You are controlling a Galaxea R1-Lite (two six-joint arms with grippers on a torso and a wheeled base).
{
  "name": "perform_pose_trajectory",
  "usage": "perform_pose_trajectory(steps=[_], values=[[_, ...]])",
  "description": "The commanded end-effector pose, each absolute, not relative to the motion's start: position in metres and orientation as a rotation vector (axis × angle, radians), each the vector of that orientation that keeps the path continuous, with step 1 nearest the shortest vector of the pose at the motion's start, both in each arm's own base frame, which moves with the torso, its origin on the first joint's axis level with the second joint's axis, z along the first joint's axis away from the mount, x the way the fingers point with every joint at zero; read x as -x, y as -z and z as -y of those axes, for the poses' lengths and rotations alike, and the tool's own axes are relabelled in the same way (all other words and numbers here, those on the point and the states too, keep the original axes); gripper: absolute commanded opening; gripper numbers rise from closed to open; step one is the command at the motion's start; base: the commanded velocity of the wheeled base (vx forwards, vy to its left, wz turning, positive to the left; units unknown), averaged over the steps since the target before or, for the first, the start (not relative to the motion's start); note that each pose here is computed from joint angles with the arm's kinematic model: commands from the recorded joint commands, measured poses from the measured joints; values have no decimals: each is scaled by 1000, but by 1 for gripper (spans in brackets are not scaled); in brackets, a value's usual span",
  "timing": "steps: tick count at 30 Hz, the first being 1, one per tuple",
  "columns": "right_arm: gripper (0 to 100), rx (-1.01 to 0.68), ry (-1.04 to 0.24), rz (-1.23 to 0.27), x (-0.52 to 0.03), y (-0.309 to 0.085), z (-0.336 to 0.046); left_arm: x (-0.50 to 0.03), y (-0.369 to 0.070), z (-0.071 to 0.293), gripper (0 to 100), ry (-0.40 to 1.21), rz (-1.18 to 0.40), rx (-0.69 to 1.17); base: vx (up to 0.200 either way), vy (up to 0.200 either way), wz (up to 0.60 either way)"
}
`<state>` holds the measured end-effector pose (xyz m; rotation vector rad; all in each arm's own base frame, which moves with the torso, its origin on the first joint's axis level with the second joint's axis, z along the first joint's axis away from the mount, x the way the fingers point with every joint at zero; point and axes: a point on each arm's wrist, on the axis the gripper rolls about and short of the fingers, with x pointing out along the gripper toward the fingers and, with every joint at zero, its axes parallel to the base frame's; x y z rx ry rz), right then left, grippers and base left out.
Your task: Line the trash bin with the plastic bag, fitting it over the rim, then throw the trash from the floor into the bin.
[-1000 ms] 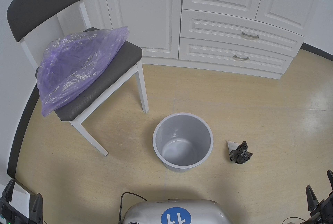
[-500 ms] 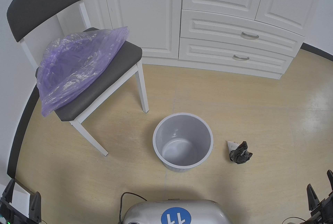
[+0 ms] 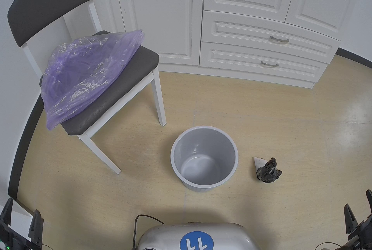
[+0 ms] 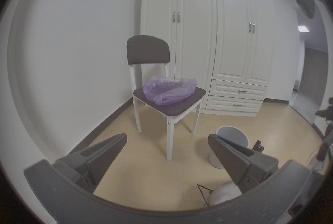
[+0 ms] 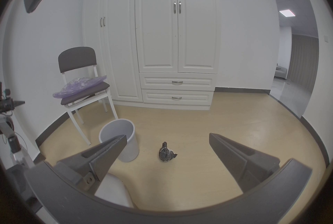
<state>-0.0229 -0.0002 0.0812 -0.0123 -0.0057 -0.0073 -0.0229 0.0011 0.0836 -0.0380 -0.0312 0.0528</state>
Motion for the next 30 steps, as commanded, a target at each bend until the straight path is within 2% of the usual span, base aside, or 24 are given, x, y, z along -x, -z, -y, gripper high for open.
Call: perform_pose_trajectory(steps=[1,3,6,16,19,21,24,30], values=[[100,74,-18,4,23,-76,0,24,-93,0,100,-34,170,-145,0,0,0],[100,74,-20,4,23,-76,-1,25,-97,0,100,-7,209,-204,0,0,0],[100,69,-24,5,23,-76,-1,25,-96,1,100,5,206,-195,0,0,0],[100,-27,-14,35,23,-80,0,28,-104,0,100,15,233,12,0,0,0],[100,-15,-31,216,36,-129,-1,29,-108,0,100,16,248,5,0,0,0],[100,48,-92,170,28,-143,-2,31,-112,0,100,19,230,4,0,0,0],[100,34,-120,86,11,-153,-3,34,-117,0,100,23,150,3,0,0,0],[100,65,-120,82,-22,-190,-3,27,-150,0,100,15,16,-48,0,0,0]])
